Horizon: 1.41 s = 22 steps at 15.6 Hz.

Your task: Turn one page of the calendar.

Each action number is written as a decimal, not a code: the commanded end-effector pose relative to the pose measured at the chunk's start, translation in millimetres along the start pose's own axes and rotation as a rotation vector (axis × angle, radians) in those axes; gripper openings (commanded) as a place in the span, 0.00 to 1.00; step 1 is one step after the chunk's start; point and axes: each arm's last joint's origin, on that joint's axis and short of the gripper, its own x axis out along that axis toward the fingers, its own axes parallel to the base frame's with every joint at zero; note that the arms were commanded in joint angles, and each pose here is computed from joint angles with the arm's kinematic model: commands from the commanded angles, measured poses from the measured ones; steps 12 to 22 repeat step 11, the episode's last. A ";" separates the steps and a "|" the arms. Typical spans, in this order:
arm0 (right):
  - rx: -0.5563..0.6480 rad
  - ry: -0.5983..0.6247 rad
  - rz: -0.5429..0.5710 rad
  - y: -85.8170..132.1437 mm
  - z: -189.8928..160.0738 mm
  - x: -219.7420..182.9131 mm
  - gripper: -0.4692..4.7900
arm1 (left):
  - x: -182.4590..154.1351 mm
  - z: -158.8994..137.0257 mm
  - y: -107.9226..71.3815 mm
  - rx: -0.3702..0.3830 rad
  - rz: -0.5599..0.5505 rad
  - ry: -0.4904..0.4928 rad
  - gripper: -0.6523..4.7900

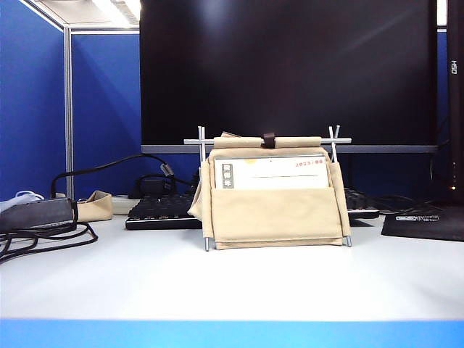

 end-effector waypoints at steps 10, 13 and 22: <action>0.000 -0.003 -0.007 -0.2 -0.3 0.1 0.08 | 0.4 -2.2 0.4 -0.001 0.003 0.012 0.11; 0.000 -0.005 -0.007 -0.2 -0.1 0.1 0.08 | 0.3 -2.2 0.4 -0.001 0.003 0.012 0.11; 0.000 -0.005 -0.007 -0.2 -0.1 0.1 0.08 | 0.3 -2.2 0.4 -0.001 0.003 0.012 0.11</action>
